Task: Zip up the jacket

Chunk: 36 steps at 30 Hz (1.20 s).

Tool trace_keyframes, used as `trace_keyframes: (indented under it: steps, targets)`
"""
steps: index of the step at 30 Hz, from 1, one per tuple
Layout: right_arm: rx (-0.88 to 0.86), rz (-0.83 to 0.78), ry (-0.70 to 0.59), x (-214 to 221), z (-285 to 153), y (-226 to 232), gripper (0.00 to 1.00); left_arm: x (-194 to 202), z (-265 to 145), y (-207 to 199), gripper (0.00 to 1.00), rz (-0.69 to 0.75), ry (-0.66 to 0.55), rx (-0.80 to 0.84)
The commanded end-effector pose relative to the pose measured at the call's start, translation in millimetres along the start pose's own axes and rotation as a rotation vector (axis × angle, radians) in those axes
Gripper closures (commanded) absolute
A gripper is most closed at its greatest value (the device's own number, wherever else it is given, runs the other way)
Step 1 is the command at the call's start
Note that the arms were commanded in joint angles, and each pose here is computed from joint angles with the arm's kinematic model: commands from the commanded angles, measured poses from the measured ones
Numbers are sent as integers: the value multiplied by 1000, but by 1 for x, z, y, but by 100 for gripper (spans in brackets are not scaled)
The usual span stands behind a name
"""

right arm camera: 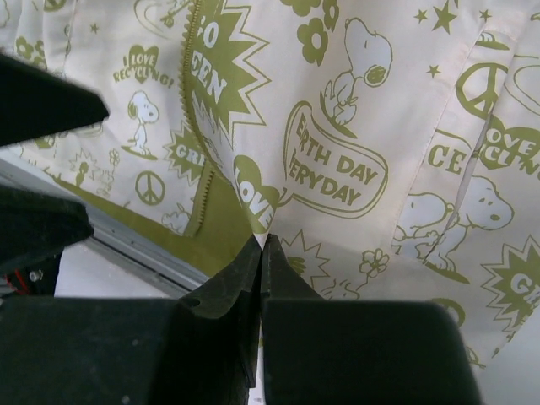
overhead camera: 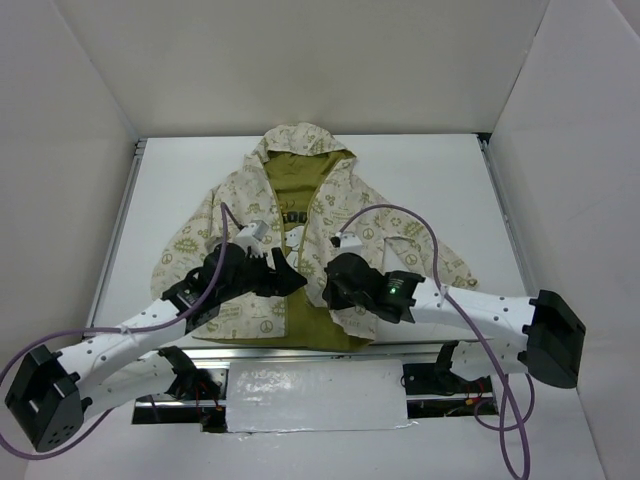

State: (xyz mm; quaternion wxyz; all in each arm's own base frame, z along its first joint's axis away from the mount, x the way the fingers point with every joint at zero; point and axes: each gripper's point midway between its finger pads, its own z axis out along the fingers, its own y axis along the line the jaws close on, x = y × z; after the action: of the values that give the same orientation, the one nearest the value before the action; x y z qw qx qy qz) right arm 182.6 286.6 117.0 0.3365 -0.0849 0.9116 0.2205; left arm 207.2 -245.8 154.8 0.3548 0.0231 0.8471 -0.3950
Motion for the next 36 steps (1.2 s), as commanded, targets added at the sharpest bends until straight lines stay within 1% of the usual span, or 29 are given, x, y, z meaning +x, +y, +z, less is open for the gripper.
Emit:
trace_keyframes:
  steps: [1, 4, 8, 10, 12, 13, 15, 22, 26, 28, 29, 31, 34, 35, 36]
  targets:
    - [-104, 50, -43, -11, -13, 16, 100, -17, 10, -22, 21, 79, -84, 131]
    - [-170, 63, -46, -11, -21, 21, 100, -18, 16, -22, 21, 110, -103, 156]
    - [-242, 87, -55, -11, -28, 18, 100, -12, 22, -20, 22, 126, -89, 173]
    - [-307, 100, -70, -16, -37, 25, 100, -8, 26, -18, 23, 124, -83, 186]
    - [-327, 110, -85, -19, -40, 23, 100, 2, 29, -16, 26, 116, -59, 216]
    - [-334, 112, -79, -18, -40, 22, 100, -2, 29, -21, 27, 117, -82, 244]
    - [-328, 112, -80, -19, -39, 19, 100, -1, 29, -25, 28, 104, -79, 281]
    - [-362, 110, -86, -22, -44, 22, 100, 7, 34, -37, 27, 89, -42, 385]
    - [-396, 107, -84, -22, -47, 25, 100, 11, 36, -37, 27, 85, -49, 425]
    - [-399, 113, -87, -23, -48, 24, 100, 10, 35, -40, 33, 92, -57, 449]
    - [-407, 111, -82, -23, -48, 26, 100, 10, 36, -41, 40, 95, -52, 452]
    - [-404, 115, -84, -23, -48, 24, 100, 11, 36, -42, 50, 98, -50, 459]
    - [-381, 119, -83, -24, -45, 19, 100, 10, 33, -43, 70, 98, -56, 462]
    - [-374, 119, -86, -25, -44, 18, 100, 9, 32, -43, 80, 98, -59, 460]
    - [-366, 116, -86, -25, -43, 16, 100, 11, 33, -40, 85, 101, -51, 447]
